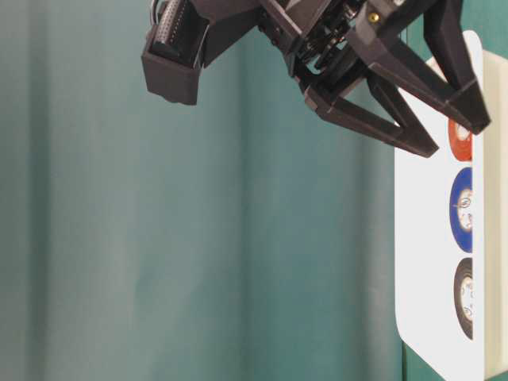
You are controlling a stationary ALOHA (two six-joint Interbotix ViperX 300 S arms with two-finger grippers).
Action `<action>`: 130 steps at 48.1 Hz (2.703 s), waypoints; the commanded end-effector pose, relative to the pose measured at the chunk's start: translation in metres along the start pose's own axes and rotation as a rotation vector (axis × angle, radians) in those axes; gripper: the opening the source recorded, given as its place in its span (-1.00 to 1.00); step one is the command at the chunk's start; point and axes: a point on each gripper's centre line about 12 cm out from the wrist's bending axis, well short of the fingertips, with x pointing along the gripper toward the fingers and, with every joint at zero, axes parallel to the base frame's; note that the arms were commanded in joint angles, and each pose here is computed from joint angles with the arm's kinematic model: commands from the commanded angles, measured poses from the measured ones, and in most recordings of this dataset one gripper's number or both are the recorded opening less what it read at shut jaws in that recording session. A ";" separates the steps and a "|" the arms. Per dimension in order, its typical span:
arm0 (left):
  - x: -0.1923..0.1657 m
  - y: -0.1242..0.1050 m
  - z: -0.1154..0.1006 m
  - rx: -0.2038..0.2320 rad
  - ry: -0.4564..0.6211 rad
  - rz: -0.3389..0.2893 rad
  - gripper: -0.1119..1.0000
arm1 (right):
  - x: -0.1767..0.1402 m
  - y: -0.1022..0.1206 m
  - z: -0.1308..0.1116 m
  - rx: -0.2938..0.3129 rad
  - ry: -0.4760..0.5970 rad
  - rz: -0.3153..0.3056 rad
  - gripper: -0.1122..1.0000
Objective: Put the tape alternately from left to right into the white case.
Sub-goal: 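Grasp the yellow tape roll by its rim with the left gripper, then carry the yellow roll into the tray and release it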
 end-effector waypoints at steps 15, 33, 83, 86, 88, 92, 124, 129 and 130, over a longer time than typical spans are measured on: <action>-0.023 -0.006 0.035 0.011 -0.146 -0.017 -0.31 | -0.002 0.001 0.007 0.000 -0.023 0.003 0.72; -0.046 -0.006 0.052 0.015 -0.236 -0.019 -0.31 | -0.002 0.001 0.007 0.001 -0.023 0.002 0.72; -0.065 0.120 0.051 -0.250 -0.279 0.326 -0.31 | 0.000 0.001 0.005 -0.001 -0.019 0.006 0.72; -0.069 0.132 0.050 -0.263 -0.283 0.360 -0.31 | 0.000 0.001 0.004 0.001 -0.016 0.006 0.72; -0.071 0.137 0.049 -0.269 -0.288 0.377 -0.31 | 0.001 0.001 0.003 0.000 -0.013 0.005 0.72; -0.076 0.148 0.046 -0.279 -0.295 0.414 -0.31 | 0.002 0.001 0.003 0.001 -0.011 0.007 0.72; -0.122 0.246 0.011 -0.442 -0.325 0.729 -0.31 | 0.002 0.001 0.002 0.001 -0.010 0.006 0.72; -0.126 0.258 0.003 -0.468 -0.311 0.761 -0.31 | 0.002 0.001 0.002 0.001 -0.008 0.005 0.72; -0.126 0.260 0.002 -0.474 -0.309 0.767 -0.31 | 0.002 0.001 0.002 0.000 -0.008 0.006 0.72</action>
